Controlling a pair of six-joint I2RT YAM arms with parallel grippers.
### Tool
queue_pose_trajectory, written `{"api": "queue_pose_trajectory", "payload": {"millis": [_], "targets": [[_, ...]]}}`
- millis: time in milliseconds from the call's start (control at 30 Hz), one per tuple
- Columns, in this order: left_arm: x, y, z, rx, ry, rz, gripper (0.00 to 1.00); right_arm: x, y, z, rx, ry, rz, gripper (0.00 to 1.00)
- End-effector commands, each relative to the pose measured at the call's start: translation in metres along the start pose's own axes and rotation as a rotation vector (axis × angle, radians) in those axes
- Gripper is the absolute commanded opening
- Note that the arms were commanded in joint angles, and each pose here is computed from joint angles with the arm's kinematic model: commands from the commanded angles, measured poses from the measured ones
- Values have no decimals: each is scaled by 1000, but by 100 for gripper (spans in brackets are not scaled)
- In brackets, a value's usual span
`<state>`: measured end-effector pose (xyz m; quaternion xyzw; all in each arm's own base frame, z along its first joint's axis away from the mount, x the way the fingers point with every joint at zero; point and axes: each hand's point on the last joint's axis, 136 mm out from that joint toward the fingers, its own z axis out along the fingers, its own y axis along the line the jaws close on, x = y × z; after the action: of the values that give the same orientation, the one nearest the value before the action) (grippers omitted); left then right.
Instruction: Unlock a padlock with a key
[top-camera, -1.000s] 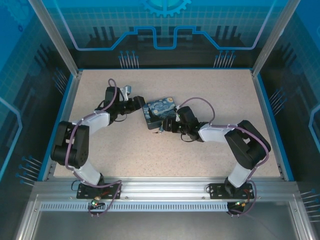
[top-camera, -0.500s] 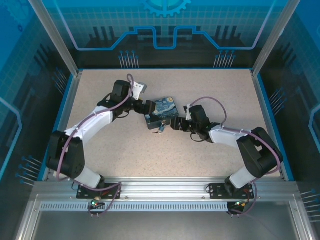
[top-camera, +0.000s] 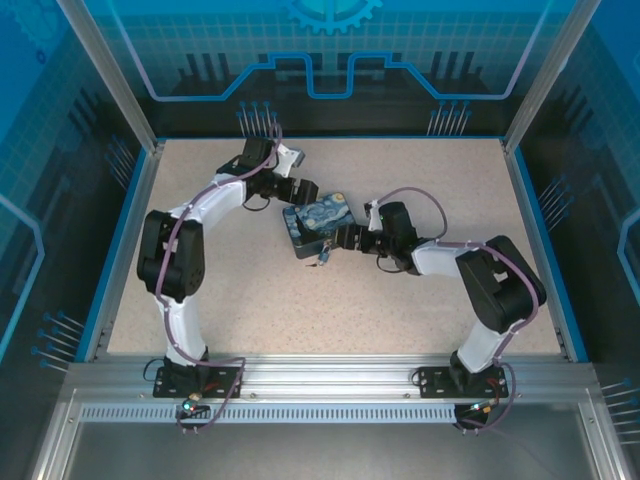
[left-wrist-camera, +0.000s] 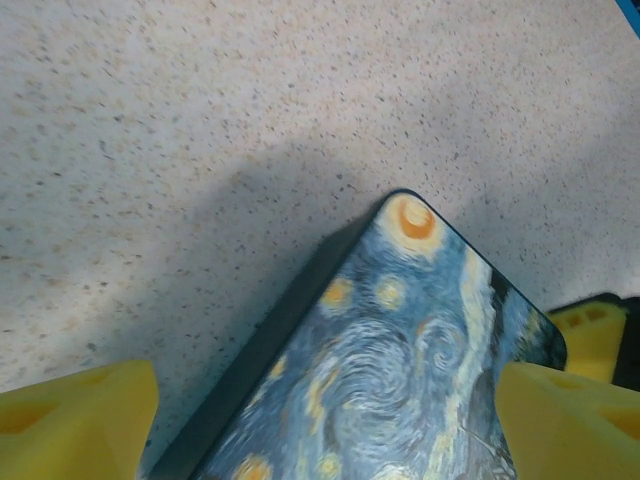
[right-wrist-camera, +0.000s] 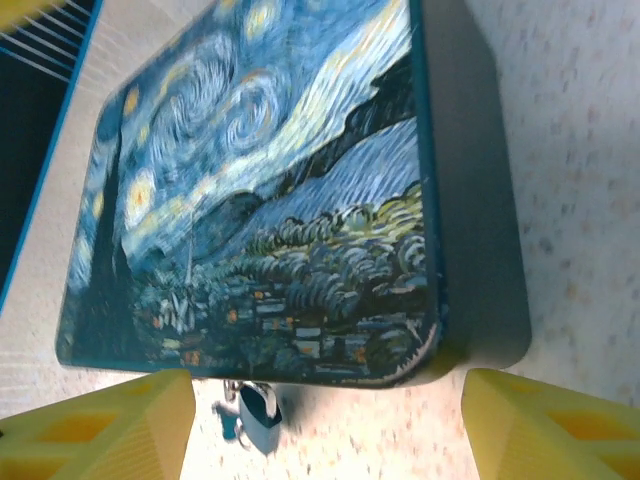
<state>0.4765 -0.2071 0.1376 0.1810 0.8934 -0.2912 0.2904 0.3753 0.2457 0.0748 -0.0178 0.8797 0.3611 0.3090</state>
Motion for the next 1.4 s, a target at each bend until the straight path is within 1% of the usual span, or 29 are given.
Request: {"api": "queue_pose_trajectory", "payload": {"millis": [0,67,100,300,467,533,600,667,733,800,867,967,1000,1100,1133,1200,1233,1367], "targets": [[5,-15,6,100,47,-43,86,-29,11,6,-84,-47,-27,72],[10,-13,10,101,54,-56,85,-29,7,11,-91,-32,-23,72],[13,-12,11,100,60,-62,85,-42,12,14,-109,-49,-34,72],[29,-9,11,82,88,-84,83,-58,10,34,-139,-34,-43,74],[37,-9,5,68,85,-100,83,-67,1,47,-121,-50,-74,75],[38,-9,2,53,80,-101,82,-71,-8,42,-66,-85,-89,75],[38,-8,-2,38,81,-110,82,-73,-17,28,-3,-128,-105,76],[40,-10,-5,39,86,-122,80,-70,-18,10,46,-160,-136,76],[42,-11,-7,37,81,-134,79,-58,-20,-7,114,-163,-171,77],[49,-8,-8,16,86,-147,80,-38,-22,-24,197,-158,-216,78],[54,-7,-10,11,94,-156,80,-16,-23,-36,249,-138,-245,79],[60,-11,-14,21,88,-175,79,9,-14,-43,269,-98,-287,80],[62,-12,-15,25,83,-183,79,22,-12,-42,276,-53,-297,80],[67,-16,-21,29,73,-200,79,43,3,-31,239,14,-321,77],[69,-17,-23,27,71,-203,79,47,7,-27,225,24,-317,75],[72,-18,-28,20,60,-207,79,56,14,-17,185,43,-299,66],[74,-18,-29,16,56,-207,79,59,17,-12,169,53,-293,65],[78,-18,-32,11,45,-215,79,74,25,4,162,94,-317,65]]}}
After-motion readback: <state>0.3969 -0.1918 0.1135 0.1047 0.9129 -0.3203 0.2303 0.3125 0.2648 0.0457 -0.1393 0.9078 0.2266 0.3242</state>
